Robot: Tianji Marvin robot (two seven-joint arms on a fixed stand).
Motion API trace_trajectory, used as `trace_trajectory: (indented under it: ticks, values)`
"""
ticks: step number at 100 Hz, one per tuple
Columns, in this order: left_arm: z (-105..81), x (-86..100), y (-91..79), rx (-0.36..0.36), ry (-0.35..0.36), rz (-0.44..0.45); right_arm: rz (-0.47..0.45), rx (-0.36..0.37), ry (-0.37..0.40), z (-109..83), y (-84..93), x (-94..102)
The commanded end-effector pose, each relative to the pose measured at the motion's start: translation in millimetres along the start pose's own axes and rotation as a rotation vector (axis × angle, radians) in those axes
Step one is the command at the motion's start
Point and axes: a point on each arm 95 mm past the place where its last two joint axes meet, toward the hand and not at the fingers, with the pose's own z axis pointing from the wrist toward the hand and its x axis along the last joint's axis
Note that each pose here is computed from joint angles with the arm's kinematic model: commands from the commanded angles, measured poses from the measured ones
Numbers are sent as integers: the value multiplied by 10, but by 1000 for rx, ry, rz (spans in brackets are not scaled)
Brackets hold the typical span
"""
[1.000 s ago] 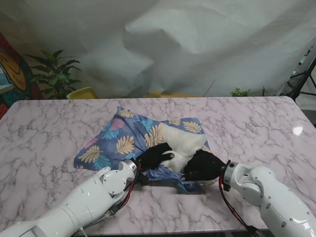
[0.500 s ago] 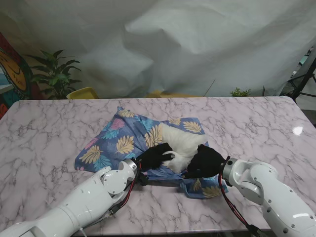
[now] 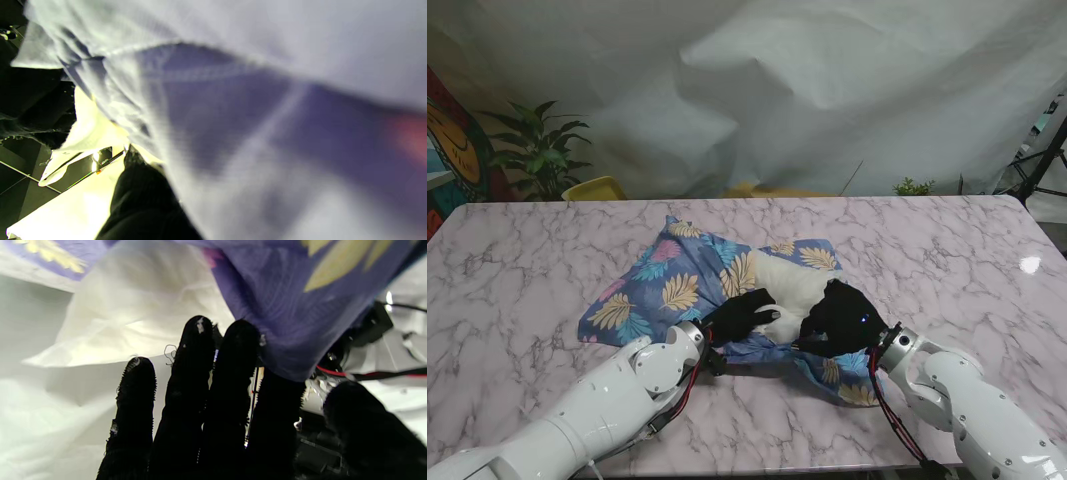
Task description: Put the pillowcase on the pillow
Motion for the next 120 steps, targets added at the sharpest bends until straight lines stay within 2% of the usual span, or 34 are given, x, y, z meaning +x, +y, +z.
trace_trajectory:
  ticks: [1, 18, 28, 38, 51, 63, 86, 93, 106, 120]
  values:
    - [-231, -353, 164, -55, -109, 1, 14, -18, 14, 89, 38, 18]
    - [-229, -354, 168, -57, -108, 1, 323, -59, 38, 189, -127, 56]
    - [-227, -355, 174, -62, -107, 2, 555, -33, 31, 231, -215, 80]
    - [-226, -356, 180, -66, -106, 3, 774, -8, 17, 243, -212, 85]
    - [-227, -357, 185, -66, -106, 2, 978, 58, -3, 212, -185, 85]
    - [-227, -358, 187, -65, -106, 1, 1081, 104, -6, 194, -207, 75]
    - [-228, -358, 187, -64, -106, 2, 1175, 183, -15, 197, -286, 78]
    - [-229, -360, 185, -64, -106, 3, 1160, 223, -30, 183, -297, 69]
    - [-232, -361, 182, -65, -107, 6, 989, 300, -36, 146, -292, -11]
    - [-231, -360, 184, -69, -106, 8, 728, 407, -4, 85, -232, -115]
